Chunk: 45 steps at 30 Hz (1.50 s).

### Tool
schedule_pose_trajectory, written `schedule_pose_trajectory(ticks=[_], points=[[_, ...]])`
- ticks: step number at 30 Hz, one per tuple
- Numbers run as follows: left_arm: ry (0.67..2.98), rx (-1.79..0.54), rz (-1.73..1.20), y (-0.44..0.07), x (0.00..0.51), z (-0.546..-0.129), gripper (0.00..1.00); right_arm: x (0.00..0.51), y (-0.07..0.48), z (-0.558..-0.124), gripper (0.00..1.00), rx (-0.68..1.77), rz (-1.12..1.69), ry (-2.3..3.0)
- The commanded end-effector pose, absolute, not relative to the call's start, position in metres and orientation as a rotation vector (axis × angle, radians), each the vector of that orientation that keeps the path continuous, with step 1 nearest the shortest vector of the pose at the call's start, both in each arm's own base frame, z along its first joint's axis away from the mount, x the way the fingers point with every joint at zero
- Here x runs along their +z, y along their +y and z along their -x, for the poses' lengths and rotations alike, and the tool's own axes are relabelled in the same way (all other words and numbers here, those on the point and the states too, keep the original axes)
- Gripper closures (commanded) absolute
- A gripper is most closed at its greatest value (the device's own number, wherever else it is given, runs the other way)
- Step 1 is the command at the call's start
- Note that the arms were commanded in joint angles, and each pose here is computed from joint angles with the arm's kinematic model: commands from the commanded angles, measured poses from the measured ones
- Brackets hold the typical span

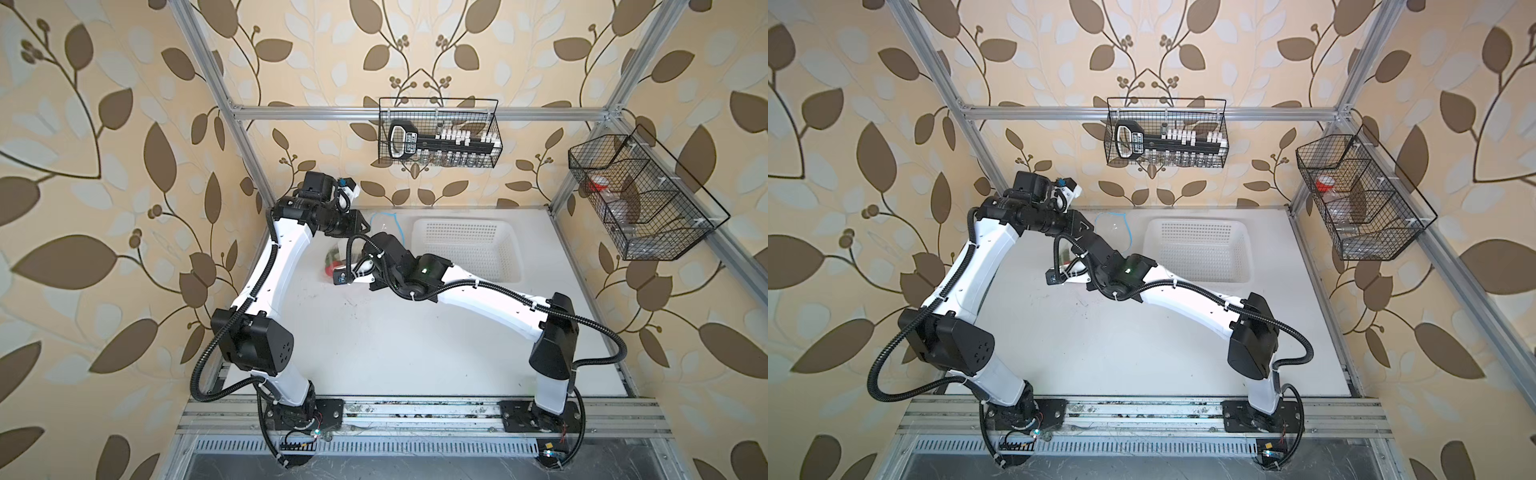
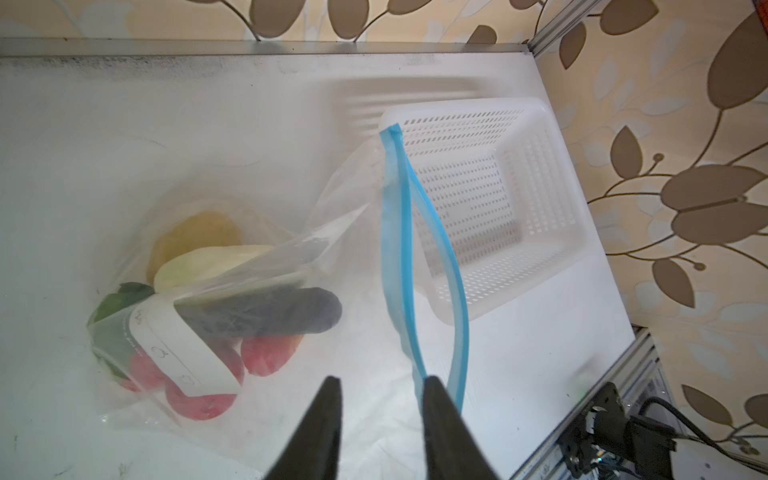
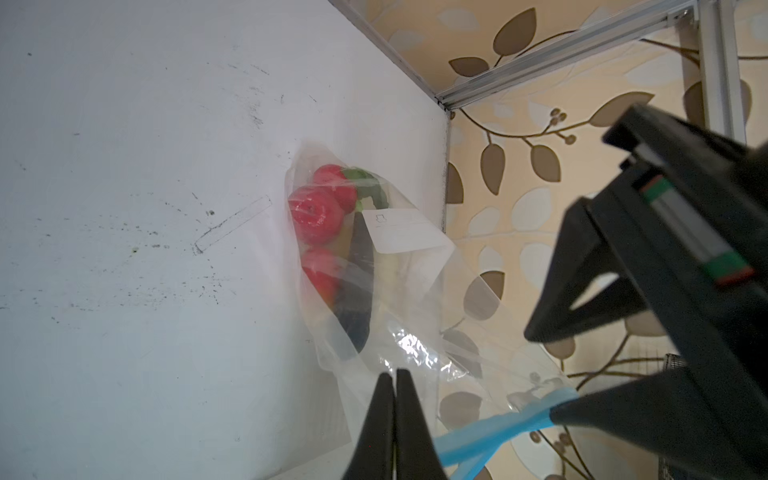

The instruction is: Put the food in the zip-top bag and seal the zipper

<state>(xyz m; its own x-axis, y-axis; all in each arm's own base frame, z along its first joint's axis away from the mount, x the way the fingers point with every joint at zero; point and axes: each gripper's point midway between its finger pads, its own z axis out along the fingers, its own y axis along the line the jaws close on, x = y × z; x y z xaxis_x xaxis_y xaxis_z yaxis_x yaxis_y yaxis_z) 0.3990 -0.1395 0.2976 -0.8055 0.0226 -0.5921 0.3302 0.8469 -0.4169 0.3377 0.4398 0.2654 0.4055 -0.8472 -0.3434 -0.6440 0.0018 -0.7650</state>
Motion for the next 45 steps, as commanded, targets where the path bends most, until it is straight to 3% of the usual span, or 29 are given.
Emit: schedule_pose_trajectory(ticks=[1, 2, 3, 9, 18, 28, 32, 33, 34, 35, 36, 37, 45], points=[[2.372, -0.639, -0.293, -0.138, 0.316, -0.394, 0.32, 0.278, 0.438, -0.334, 1.00, -0.154, 1.651, 1.345], [2.372, -0.620, -0.289, -0.135, 0.316, -0.395, 0.10, 0.279, 0.437, -0.336, 1.00, -0.145, 1.637, 1.356], [2.376, -0.602, -0.289, -0.134, 0.316, -0.396, 0.01, 0.280, 0.437, -0.337, 1.00, -0.140, 1.627, 1.363], [2.421, -0.375, -0.293, -0.104, 0.311, -0.398, 0.01, 0.282, 0.437, -0.344, 1.00, -0.087, 1.555, 1.424], [2.285, -0.427, -0.281, -0.047, 0.326, -0.382, 0.01, 0.286, 0.445, -0.355, 1.00, 0.016, 1.462, 1.524], [2.126, -0.561, -0.727, -0.087, 0.300, -0.309, 0.01, 0.293, 0.440, -0.365, 1.00, 0.086, 1.401, 1.554], [2.086, -0.601, -0.766, -0.094, 0.287, -0.307, 0.01, 0.291, 0.439, -0.365, 1.00, 0.097, 1.400, 1.566], [2.070, -0.617, -0.790, -0.096, 0.285, -0.306, 0.04, 0.290, 0.439, -0.365, 1.00, 0.100, 1.400, 1.569], [2.039, -0.658, -0.863, -0.103, 0.281, -0.299, 0.22, 0.290, 0.439, -0.365, 1.00, 0.103, 1.398, 1.571], [2.007, -0.699, -0.941, -0.109, 0.278, -0.291, 0.34, 0.291, 0.439, -0.364, 1.00, 0.108, 1.397, 1.571], [1.995, -0.715, -0.961, -0.111, 0.278, -0.292, 0.32, 0.291, 0.439, -0.363, 1.00, 0.115, 1.396, 1.573], [2.001, -0.720, -0.937, -0.110, 0.278, -0.298, 0.02, 0.293, 0.440, -0.362, 1.00, 0.124, 1.393, 1.573], [1.932, -0.776, -0.866, -0.117, 0.290, -0.320, 0.01, 0.292, 0.442, -0.363, 1.00, 0.153, 1.375, 1.613]])
